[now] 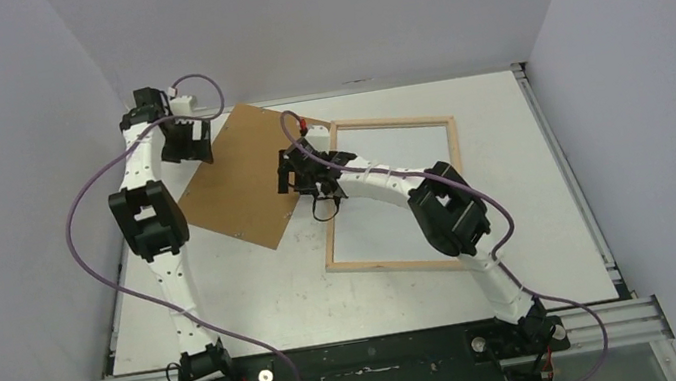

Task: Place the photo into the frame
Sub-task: Adjust the photo frame item on the photo frame, then adjust the photo frame item at the center of the board.

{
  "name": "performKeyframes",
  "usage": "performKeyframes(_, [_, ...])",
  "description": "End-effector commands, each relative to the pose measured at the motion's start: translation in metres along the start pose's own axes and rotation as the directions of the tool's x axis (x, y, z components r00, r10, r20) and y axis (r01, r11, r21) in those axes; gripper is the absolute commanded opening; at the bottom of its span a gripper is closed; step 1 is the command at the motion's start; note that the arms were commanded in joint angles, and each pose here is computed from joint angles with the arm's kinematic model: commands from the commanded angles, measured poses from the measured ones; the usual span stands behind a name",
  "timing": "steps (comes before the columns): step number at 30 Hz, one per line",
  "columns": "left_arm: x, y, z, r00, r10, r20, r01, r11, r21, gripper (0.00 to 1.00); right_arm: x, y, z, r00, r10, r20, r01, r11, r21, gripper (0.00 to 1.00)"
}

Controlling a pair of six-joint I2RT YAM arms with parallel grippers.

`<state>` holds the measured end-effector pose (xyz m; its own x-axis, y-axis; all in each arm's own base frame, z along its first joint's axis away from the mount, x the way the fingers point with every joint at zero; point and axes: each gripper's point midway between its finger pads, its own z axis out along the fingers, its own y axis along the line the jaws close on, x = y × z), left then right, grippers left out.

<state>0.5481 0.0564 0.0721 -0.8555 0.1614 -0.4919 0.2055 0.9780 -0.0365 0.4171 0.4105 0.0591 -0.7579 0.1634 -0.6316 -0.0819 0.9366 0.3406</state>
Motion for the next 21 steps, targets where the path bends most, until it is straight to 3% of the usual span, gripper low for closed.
performKeyframes(1, [-0.004, -0.005, 0.009, 0.999, -0.034, 0.001, 0.034, 0.998, 0.051, 0.96, -0.012, 0.008, 0.008, 0.997, 0.051, 0.054, -0.052, 0.999, 0.009, 0.92])
performKeyframes(19, [0.026, -0.03, 0.043, 0.986, -0.144, -0.083, 0.159, 0.963, 0.22, 1.0, 0.016, 0.008, 0.038, 0.997, 0.071, -0.019, -0.071, 0.997, 0.014, 0.92])
performKeyframes(21, [0.033, -0.032, 0.043, 0.982, -0.158, -0.102, 0.179, 0.955, 0.236, 0.94, 0.02, 0.011, 0.041, 0.996, 0.08, -0.033, -0.08, 0.997, 0.001, 0.92])
